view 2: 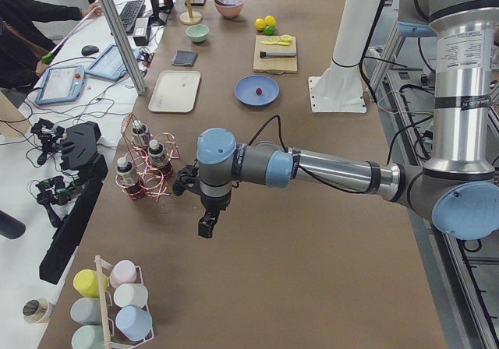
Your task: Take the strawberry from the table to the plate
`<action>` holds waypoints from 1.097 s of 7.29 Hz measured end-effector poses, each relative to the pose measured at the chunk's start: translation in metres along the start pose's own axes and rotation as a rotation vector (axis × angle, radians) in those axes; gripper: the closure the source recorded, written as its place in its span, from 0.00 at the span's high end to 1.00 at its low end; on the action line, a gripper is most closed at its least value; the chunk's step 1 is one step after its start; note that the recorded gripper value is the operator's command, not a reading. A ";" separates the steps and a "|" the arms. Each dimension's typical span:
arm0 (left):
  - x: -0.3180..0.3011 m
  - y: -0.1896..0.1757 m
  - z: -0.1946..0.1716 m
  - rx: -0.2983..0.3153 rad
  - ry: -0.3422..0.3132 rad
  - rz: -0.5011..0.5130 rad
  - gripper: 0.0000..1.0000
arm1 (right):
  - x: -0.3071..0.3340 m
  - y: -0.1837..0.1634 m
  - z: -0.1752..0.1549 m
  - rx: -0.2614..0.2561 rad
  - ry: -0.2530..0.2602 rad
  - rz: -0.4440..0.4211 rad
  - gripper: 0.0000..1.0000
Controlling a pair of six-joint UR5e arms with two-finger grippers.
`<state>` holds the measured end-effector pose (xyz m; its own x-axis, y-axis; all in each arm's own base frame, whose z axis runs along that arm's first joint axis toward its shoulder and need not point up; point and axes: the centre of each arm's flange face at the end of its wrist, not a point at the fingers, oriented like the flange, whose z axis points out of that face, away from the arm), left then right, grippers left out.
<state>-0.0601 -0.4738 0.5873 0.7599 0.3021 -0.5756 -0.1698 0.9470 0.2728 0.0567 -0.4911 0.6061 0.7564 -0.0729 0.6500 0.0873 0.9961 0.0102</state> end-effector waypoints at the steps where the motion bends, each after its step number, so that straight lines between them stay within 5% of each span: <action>1: 0.001 -0.002 0.002 -0.003 0.002 0.001 0.98 | 0.017 0.009 0.000 0.002 -0.019 0.024 1.00; 8: 0.000 -0.001 0.007 -0.011 0.005 0.004 0.98 | 0.042 0.023 -0.005 0.020 -0.043 0.078 1.00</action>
<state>-0.0560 -0.4758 0.5924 0.7561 0.3068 -0.5781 -0.1803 0.9468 0.2666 0.0943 -0.4710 0.6299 0.7320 0.0067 0.6813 0.0156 0.9995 -0.0265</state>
